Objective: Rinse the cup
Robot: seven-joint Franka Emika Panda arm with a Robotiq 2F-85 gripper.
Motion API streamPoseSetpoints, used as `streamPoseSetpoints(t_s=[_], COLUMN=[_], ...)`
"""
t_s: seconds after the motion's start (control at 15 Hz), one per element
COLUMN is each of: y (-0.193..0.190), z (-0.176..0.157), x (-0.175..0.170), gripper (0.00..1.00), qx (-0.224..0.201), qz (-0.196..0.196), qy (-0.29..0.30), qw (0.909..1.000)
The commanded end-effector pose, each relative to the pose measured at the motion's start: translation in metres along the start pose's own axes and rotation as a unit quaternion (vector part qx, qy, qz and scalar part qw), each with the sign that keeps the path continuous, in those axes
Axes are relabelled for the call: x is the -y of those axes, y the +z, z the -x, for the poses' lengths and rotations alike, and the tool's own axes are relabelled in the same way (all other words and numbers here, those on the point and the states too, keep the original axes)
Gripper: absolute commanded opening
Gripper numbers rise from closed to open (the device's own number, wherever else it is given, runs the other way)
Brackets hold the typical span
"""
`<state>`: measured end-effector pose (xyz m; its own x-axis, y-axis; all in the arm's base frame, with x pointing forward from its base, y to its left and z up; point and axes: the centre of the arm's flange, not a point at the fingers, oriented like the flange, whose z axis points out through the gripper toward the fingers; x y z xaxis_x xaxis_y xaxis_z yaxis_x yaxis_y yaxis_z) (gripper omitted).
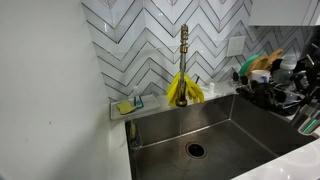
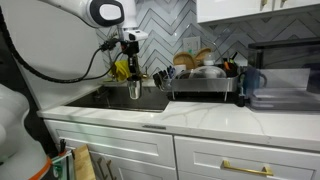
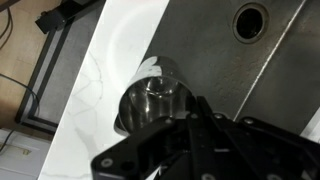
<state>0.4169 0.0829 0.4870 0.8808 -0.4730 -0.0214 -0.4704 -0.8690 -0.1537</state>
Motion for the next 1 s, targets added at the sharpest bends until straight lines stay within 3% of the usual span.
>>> streamPoseSetpoints(t_s=[0.0, 0.2, 0.4, 0.8, 0.87, 0.93], y=[0.0, 0.012, 0.026, 0.045, 0.039, 0.041], z=[0.0, 0.017, 0.036, 0.058, 0.056, 0.057], x=[0.0, 0.028, 0.058, 0.112, 0.095, 0.098], gripper=[0.01, 0.01, 0.01, 0.01, 0.01, 0.04], qx=[0.0, 0.019, 0.05, 0.062, 0.058, 0.058], qz=[0.0, -0.002, 0.002, -0.072, -0.046, -0.048], qy=[0.0, 0.031, 0.11, 0.204, 0.177, 0.177], qw=[1.0, 0.9993, 0.9927, 0.9743, 0.9814, 0.9812])
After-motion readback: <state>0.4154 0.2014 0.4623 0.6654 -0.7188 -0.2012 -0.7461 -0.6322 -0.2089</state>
